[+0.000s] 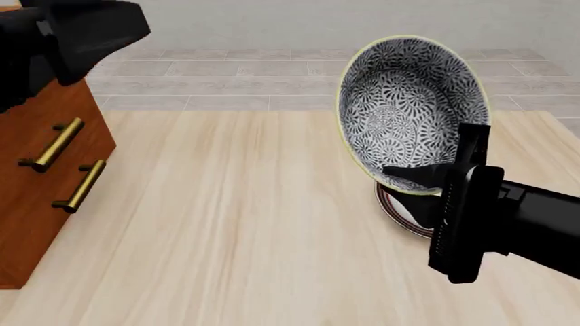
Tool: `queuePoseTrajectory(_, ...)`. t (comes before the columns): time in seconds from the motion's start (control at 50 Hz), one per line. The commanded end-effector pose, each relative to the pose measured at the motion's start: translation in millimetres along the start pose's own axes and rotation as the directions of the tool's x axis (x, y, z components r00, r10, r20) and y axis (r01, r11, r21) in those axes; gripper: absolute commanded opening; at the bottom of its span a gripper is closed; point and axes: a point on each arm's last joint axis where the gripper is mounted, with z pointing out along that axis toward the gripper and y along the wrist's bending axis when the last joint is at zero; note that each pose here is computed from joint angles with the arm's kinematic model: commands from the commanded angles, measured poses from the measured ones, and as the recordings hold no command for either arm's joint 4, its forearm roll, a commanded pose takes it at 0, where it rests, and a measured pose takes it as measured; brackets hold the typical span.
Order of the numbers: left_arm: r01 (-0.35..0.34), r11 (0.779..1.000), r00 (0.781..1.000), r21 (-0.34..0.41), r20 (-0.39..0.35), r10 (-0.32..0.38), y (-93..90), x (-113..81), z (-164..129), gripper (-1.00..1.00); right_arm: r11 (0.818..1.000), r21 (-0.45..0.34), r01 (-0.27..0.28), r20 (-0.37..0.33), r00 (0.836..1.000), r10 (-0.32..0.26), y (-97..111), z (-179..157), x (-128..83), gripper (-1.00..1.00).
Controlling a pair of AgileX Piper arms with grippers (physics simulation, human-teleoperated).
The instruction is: Put the bowl on top of the cabinet.
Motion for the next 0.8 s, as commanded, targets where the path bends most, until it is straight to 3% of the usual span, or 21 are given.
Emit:
queuePoseTrajectory(0.02,0.016,1.000,0.998,0.013,-0.061,-0.015,-14.1,-16.2,31,1.00,1.000,0.000,0.018,0.014,1.000,-0.018,-1,1,-3,-1.00)
queuePoseTrajectory(0.1,-0.025,0.999,0.999,0.040,-0.041,0.026,-19.7,-22.2,29,1.00,1.000,-0.004,0.020,0.017,1.000,-0.020,1,0,-3,-1.00)
queuePoseTrajectory(0.14,0.020,1.000,0.996,0.023,-0.083,-0.018,-19.2,-18.1,40,1.00,1.000,-0.008,0.023,0.017,1.000,-0.022,2,1,-3,-1.00)
queuePoseTrajectory(0.28,0.035,0.999,0.995,0.037,-0.097,-0.031,-25.2,-20.7,46,1.00,1.000,-0.016,0.024,0.023,0.999,-0.023,5,2,-4,-1.00)
queuePoseTrajectory(0.36,0.081,0.995,0.989,0.059,-0.125,-0.073,-32.6,-19.0,48,1.00,1.000,-0.020,0.024,0.027,0.999,-0.023,5,2,-5,-1.00)
queuePoseTrajectory(0.8,0.103,0.993,0.982,0.062,-0.162,-0.092,-40.1,-18.6,64,1.00,0.999,-0.037,0.029,0.051,0.998,-0.027,10,5,-9,-1.00)
